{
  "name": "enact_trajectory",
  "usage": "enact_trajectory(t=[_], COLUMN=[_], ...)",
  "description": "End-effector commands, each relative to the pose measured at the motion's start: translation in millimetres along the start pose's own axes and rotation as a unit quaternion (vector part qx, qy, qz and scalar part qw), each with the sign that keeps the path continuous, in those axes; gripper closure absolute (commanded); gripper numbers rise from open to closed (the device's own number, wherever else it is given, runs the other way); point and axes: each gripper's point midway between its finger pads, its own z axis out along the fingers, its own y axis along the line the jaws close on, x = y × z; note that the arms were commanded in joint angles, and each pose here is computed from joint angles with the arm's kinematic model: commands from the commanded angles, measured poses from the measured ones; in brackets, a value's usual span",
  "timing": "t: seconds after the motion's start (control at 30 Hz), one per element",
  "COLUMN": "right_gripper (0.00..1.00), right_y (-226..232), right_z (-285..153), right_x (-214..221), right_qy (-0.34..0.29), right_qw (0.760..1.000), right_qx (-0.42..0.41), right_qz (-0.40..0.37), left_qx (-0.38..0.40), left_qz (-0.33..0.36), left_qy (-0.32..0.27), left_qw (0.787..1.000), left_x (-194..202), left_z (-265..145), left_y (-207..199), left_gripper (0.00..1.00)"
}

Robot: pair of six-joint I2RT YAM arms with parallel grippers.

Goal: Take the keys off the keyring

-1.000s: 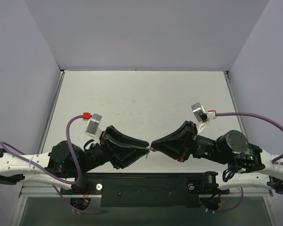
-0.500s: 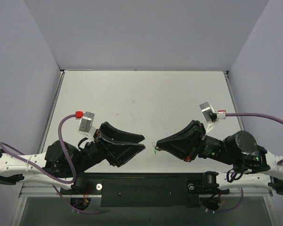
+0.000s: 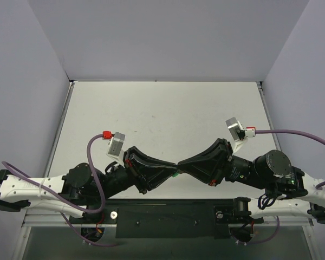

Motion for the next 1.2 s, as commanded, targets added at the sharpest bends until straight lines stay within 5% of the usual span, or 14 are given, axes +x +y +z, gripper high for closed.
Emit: enact_trajectory(t=[0.0, 0.17, 0.5, 0.67, 0.83, 1.17], right_gripper=[1.0, 1.0, 1.0, 1.0, 1.0, 1.0], right_y=[20.1, 18.8, 17.4, 17.0, 15.9, 4.5], right_z=[0.3, 0.1, 1.1, 2.6, 3.3, 3.5], right_x=[-27.4, -26.2, -23.5, -22.4, -20.4, -0.6], right_qy=[-0.041, -0.039, -0.036, -0.035, -0.033, 0.015], right_qw=[0.999, 0.999, 0.999, 0.999, 0.999, 1.0], right_qx=[-0.033, -0.031, -0.029, -0.029, -0.027, 0.002], right_qz=[0.007, 0.007, 0.008, 0.008, 0.009, 0.007], left_qx=[0.027, 0.029, 0.031, 0.033, 0.036, 0.006], left_qz=[-0.014, -0.016, -0.014, -0.012, -0.013, -0.003], left_qy=[-0.027, -0.03, -0.037, -0.034, -0.035, -0.009], left_qw=[0.999, 0.999, 0.999, 0.999, 0.999, 1.0], left_x=[-25.3, -27.3, -33.6, -30.8, -31.1, -26.3], left_z=[0.1, -0.5, -4.8, -4.6, -4.0, -2.4], left_y=[-20.5, -21.8, -22.2, -21.8, -23.3, -16.7], left_gripper=[0.74, 0.76, 0.65, 0.74, 0.99, 1.0])
